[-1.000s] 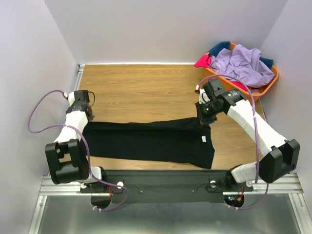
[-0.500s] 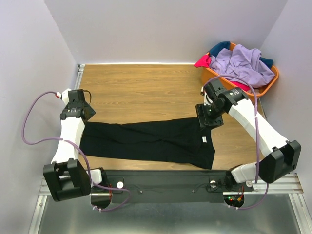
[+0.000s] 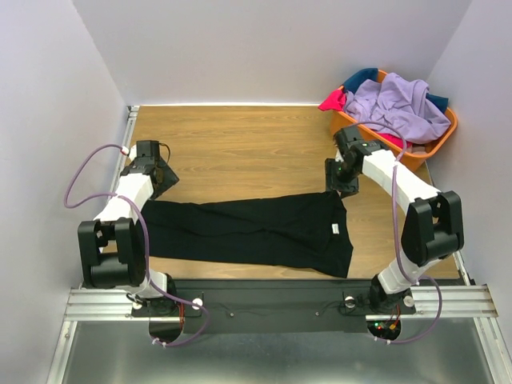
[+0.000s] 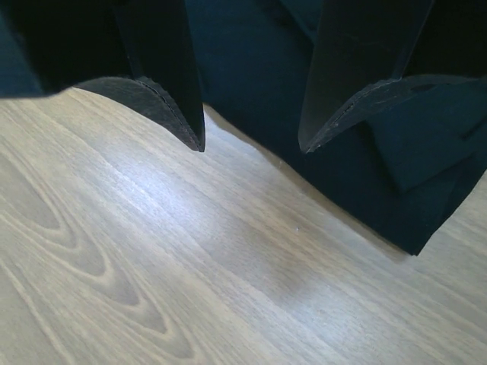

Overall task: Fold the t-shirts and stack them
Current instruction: Fold the tshirt

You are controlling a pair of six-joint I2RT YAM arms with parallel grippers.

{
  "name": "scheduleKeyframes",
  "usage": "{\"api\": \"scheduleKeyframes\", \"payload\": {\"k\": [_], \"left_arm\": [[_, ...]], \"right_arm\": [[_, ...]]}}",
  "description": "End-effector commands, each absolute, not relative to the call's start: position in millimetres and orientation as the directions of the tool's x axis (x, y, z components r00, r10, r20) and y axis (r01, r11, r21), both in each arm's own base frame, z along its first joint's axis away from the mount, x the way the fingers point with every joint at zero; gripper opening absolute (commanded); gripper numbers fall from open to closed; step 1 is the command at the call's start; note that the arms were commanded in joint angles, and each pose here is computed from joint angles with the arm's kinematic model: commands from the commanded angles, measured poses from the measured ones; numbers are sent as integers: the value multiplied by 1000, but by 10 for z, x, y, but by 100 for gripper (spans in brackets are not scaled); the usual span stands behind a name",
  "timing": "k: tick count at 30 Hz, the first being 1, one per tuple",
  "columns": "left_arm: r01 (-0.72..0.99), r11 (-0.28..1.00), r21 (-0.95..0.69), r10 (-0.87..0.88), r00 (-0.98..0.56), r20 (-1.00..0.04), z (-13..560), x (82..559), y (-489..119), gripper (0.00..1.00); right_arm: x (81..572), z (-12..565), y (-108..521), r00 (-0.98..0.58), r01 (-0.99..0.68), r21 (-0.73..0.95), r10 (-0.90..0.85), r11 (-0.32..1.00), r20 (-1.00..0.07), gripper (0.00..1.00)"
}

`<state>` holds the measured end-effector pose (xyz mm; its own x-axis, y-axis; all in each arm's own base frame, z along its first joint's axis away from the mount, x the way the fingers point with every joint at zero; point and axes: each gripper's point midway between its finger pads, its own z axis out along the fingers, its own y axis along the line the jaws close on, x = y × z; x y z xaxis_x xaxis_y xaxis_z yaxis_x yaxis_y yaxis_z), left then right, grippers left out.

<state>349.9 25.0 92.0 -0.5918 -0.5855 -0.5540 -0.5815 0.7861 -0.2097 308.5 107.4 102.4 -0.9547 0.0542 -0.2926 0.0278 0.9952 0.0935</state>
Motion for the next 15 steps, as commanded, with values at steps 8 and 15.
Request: {"api": "scheduleKeyframes", "payload": {"k": [8,15], "left_arm": [[-587,782,-210,-599,-613,-515,607,3278,196,64],[-596,780,-191,-602,-631,-489,462,3188,187,64]], "right_arm": [[3637,746,925,-913,66,159,124,985,-388,51],[3689,514,996,-927,63,191,129,979,-353,42]]}}
